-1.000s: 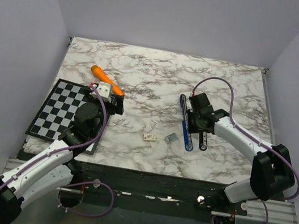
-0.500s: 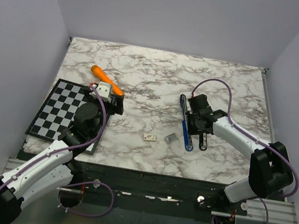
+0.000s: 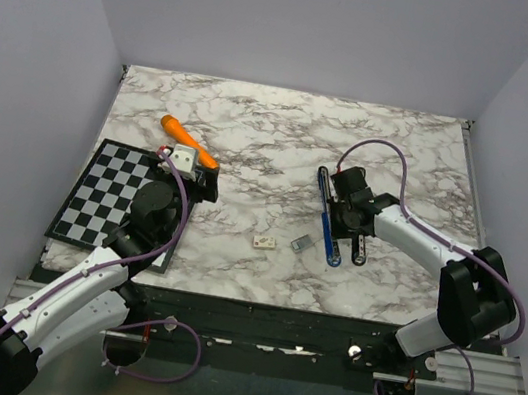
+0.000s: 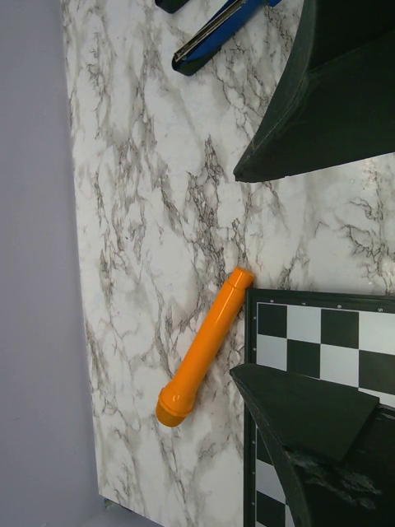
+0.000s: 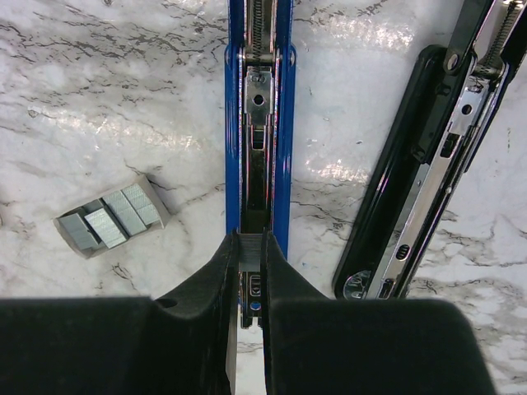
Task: Load the staples into the stapler
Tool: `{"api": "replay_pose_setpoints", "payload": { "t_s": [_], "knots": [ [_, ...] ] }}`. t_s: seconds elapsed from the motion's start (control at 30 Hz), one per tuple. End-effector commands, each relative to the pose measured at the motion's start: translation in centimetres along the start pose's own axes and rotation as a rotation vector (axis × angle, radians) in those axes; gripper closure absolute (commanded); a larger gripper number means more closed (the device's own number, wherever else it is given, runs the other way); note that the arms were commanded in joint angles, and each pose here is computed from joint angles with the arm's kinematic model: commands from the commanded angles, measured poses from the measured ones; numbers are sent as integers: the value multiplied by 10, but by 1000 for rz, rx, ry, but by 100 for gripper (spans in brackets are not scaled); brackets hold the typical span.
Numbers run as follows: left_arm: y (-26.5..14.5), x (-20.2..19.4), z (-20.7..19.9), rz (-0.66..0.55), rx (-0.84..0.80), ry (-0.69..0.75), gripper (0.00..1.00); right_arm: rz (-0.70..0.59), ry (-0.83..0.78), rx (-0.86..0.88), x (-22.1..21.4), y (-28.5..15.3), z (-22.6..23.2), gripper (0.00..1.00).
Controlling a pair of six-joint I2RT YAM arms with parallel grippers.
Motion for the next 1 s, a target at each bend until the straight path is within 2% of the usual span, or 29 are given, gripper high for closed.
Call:
{"api": "replay_pose_setpoints", "payload": {
  "t_s": [0.0,0.23,0.57,0.97],
  "knots": [
    [0,9,-2,-33,-15,-20,1,6,-16,-10,-1,5,-3,87],
    [0,9,-2,-31,-15,-19,1,5,-29,-8,0,4,-3,87],
    [1,9,-2,-31,-15,-19,1,-73,-42,15,19,-14,0,87],
    [0,9,-1,-33,-12,-17,1,-35,-66,-8,11,-4,-4,87]
  ]
}}
Point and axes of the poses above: each gripper's point midway between its finger pads, its own y axis out along the fingers, its own z axis along the line the jaws close on, x = y × z, the point moved 3 cm from there along -y, back along the fingers, and after that the axes turned 1 degree about y, right-handed, at the moved point
